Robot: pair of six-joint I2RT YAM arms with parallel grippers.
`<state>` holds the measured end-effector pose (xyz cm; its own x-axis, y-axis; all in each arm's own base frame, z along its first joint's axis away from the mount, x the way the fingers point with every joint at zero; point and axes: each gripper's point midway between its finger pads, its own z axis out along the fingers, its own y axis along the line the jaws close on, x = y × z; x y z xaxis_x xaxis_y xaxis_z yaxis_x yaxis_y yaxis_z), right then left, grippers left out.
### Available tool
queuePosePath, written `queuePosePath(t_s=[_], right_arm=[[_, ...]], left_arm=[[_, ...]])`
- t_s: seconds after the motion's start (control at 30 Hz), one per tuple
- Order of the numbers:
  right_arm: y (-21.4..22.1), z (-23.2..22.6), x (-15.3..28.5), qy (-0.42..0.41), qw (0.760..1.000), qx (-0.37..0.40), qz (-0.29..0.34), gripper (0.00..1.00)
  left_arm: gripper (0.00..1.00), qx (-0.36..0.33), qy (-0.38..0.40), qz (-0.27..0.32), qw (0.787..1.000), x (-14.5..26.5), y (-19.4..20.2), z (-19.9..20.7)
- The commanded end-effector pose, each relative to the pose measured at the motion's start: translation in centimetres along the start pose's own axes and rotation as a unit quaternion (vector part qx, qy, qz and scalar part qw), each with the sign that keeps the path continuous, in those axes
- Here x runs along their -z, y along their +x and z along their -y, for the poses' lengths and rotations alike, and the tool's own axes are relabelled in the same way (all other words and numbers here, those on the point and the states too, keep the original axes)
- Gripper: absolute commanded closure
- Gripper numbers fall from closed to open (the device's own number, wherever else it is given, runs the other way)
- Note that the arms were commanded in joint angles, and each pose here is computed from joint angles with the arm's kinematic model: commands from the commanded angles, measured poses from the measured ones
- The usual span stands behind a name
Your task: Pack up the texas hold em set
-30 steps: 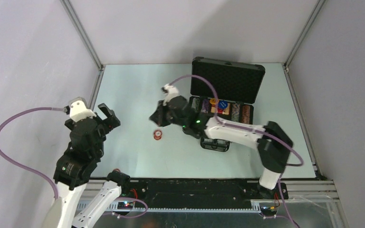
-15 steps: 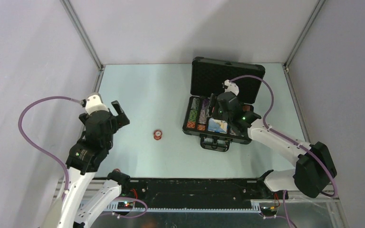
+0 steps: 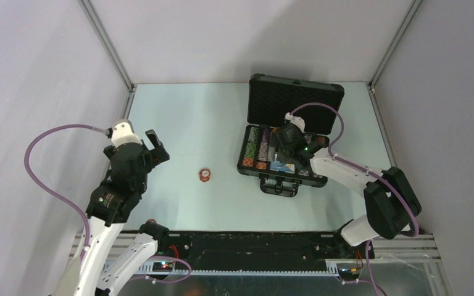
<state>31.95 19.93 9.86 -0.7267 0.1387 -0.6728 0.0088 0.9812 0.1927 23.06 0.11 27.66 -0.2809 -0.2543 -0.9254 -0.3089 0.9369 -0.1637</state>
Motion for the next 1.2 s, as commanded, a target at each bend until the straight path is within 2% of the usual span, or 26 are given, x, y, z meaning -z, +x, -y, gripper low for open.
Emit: queuePosePath(t_s=[0.0, 0.17, 0.37, 0.6, 1.03, 1.17], right_arm=[[-1.0, -0.6, 0.0, 0.001, 1.0, 0.014, 0.002, 0.14], [-0.5, -0.8, -0.3, 0.001, 1.0, 0.026, -0.005, 0.14], [0.5, -1.0, -0.5, 0.004, 0.999, 0.049, -0.018, 0.22], [1.5, -1.5, -0.8, 0.009, 0.997, 0.069, -0.034, 0.18], [2.3, -0.1, -0.6, 0.053, 0.993, 0.098, -0.049, 0.33], [2.3, 0.0, -0.4, 0.059, 0.992, 0.101, -0.046, 0.41]], left_arm=[[0.02, -0.001, 0.002, 0.003, 1.0, -0.5, 0.0, 0.2], [0.02, -0.003, 0.001, 0.002, 1.0, -0.5, 0.1, 0.3], [0.02, -0.003, 0.002, 0.0, 1.0, -0.6, 0.1, 0.3], [0.02, -0.003, 0.003, 0.0, 1.0, -0.6, 0.1, 0.3], [0.02, -0.002, 0.004, 0.0, 1.0, -0.6, 0.1, 0.4], [0.02, -0.003, 0.005, -0.001, 1.0, -0.6, 0.1, 0.4]])
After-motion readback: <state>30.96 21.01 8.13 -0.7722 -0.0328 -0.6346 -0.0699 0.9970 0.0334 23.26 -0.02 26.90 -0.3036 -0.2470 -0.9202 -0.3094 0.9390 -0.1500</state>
